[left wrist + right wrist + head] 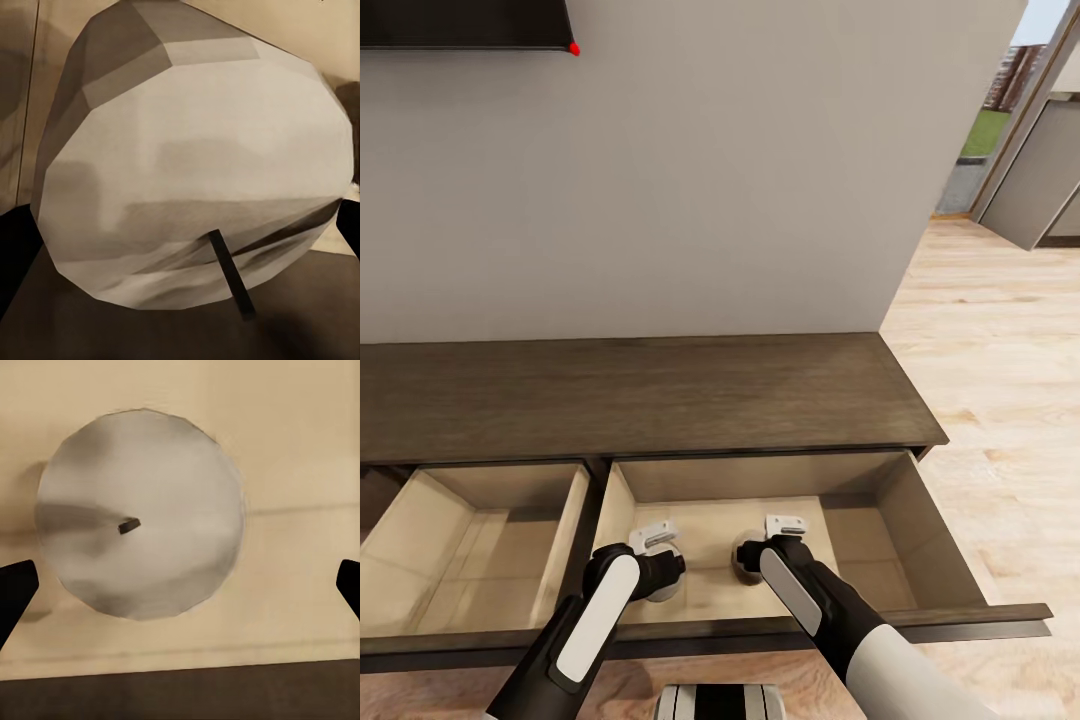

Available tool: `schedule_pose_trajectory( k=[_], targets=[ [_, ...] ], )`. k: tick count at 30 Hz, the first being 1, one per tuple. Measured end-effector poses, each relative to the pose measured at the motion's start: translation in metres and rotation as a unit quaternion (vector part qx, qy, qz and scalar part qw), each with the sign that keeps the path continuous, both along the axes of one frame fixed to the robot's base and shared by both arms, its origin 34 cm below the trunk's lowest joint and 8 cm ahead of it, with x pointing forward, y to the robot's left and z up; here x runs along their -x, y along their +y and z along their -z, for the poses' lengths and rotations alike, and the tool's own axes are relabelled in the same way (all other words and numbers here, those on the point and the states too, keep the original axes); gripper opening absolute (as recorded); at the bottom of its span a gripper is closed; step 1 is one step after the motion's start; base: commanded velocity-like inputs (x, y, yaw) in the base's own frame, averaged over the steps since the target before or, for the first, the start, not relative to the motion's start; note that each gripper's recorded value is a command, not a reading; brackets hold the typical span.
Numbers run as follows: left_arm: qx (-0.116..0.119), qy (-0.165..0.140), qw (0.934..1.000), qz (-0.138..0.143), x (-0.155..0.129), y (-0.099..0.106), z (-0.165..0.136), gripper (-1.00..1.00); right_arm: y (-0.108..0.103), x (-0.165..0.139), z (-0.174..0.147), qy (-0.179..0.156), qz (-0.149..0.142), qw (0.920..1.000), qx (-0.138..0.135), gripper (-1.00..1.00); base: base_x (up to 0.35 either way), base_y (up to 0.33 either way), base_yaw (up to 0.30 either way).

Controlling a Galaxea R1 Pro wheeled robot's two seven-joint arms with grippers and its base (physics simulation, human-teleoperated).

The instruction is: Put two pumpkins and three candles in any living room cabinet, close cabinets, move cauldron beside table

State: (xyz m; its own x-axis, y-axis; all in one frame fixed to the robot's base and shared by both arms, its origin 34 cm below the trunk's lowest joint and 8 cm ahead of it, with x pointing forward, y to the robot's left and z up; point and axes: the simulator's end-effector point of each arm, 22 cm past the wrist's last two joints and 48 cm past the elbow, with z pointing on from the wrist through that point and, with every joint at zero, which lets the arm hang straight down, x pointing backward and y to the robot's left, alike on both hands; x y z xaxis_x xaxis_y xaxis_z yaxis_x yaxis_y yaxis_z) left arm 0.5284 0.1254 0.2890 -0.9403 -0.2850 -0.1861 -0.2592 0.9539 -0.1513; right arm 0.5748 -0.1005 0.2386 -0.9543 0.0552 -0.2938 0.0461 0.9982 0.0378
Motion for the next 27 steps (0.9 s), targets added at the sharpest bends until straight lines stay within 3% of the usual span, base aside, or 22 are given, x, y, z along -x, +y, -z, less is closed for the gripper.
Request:
schedule_pose_trajectory(
  k=[27],
  targets=[
    [0.006,-0.022,0.9997,-0.007,-0.011,0.002,-0.023,1.00,0.000,-0.010,-0.021,-0.020,0.000,0.9998,0.000,1.00,0.000,0.000,0.000]
  ],
)
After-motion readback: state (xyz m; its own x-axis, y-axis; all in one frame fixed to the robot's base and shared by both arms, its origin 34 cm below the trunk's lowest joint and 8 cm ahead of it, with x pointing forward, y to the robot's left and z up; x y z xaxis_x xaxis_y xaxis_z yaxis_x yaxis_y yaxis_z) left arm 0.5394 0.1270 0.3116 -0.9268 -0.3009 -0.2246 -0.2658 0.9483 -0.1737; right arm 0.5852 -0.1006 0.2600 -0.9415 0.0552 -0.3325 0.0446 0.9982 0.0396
